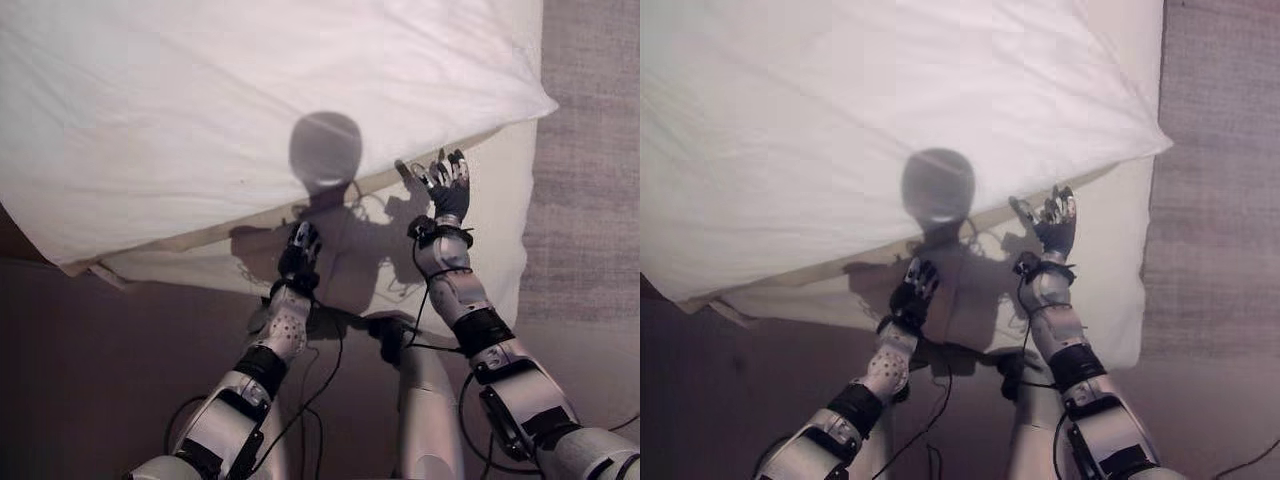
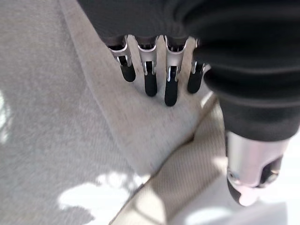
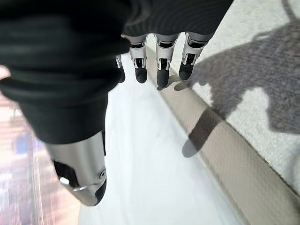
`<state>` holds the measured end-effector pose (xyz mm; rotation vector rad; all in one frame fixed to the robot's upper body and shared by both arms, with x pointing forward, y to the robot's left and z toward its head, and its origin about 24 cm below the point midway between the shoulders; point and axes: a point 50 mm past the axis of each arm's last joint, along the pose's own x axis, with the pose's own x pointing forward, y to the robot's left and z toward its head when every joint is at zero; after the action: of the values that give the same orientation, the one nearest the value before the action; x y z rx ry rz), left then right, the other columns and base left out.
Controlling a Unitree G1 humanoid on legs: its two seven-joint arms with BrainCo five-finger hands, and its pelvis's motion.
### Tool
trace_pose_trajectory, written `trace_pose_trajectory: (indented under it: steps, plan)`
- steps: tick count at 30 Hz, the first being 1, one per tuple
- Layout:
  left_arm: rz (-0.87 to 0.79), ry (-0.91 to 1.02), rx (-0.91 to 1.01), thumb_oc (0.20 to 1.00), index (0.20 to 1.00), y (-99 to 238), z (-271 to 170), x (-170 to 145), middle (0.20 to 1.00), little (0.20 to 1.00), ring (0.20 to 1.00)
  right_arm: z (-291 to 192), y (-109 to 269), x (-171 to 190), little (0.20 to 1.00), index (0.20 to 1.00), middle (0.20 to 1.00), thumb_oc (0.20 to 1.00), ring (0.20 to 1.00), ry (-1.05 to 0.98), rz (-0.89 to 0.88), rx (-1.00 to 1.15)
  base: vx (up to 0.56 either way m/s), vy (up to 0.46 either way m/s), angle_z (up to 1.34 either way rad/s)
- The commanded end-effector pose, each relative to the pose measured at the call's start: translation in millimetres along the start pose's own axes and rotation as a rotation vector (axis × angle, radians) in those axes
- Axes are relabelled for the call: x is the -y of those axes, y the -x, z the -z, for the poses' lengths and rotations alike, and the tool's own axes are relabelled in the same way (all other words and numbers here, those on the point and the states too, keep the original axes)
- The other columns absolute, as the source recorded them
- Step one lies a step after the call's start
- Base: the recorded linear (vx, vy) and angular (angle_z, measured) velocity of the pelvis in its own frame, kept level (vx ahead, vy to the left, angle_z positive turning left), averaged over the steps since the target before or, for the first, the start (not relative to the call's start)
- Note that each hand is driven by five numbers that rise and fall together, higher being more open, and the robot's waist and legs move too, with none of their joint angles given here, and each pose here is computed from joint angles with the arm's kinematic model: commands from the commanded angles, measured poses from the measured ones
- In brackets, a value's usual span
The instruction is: Make the bed
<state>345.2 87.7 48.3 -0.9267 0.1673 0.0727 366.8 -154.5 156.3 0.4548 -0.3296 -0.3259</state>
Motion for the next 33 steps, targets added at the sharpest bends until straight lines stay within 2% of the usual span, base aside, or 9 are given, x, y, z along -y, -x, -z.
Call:
trace_pose_trajectory:
  steps: [1,6,10,14,17,20,26,33]
  plan:
    - [0.062,0.023,0.035,1.0,1.0,-2,-6,25,1.0,1.0,1.0,-34,-7,-1,1.0,1.0,1.0,1.0,1.0,-0.201,0.027,0.128,0.0,0.0,0.0]
    - [0.039,0.068,0.066,1.0,1.0,-6,-13,31,1.0,1.0,1.0,-30,-2,8,1.0,1.0,1.0,1.0,1.0,-0.289,0.108,0.119,0.0,0.0,0.01]
    - [0.084,0.087,0.103,1.0,1.0,-8,-21,46,1.0,1.0,1.0,-27,1,5,1.0,1.0,1.0,1.0,1.0,-0.284,0.088,0.111,0.0,0.0,0.0]
    - [0.16,0.055,0.131,1.0,1.0,-7,-27,64,1.0,1.0,1.0,-26,0,1,1.0,1.0,1.0,1.0,1.0,-0.29,0.064,0.104,0.0,0.0,0.0]
    - [0.363,0.057,0.184,1.0,1.0,2,-41,96,1.0,1.0,1.0,-26,1,-3,1.0,1.0,1.0,1.0,1.0,-0.277,-0.029,0.095,0.0,-0.01,0.0]
    - [0.389,0.076,0.192,1.0,1.0,4,-43,99,1.0,1.0,1.0,-26,1,-4,1.0,1.0,1.0,1.0,1.0,-0.274,-0.053,0.092,0.0,-0.02,-0.06]
    - [0.516,0.203,0.273,1.0,1.0,15,-59,129,1.0,1.0,1.0,-30,0,-11,1.0,1.0,1.0,1.0,1.0,-0.253,-0.123,0.1,-0.01,-0.051,-0.05]
    - [0.584,0.252,0.319,1.0,1.0,24,-68,140,1.0,1.0,1.0,-34,-3,-12,1.0,1.0,1.0,1.0,1.0,-0.241,-0.132,0.12,-0.01,-0.036,-0.04]
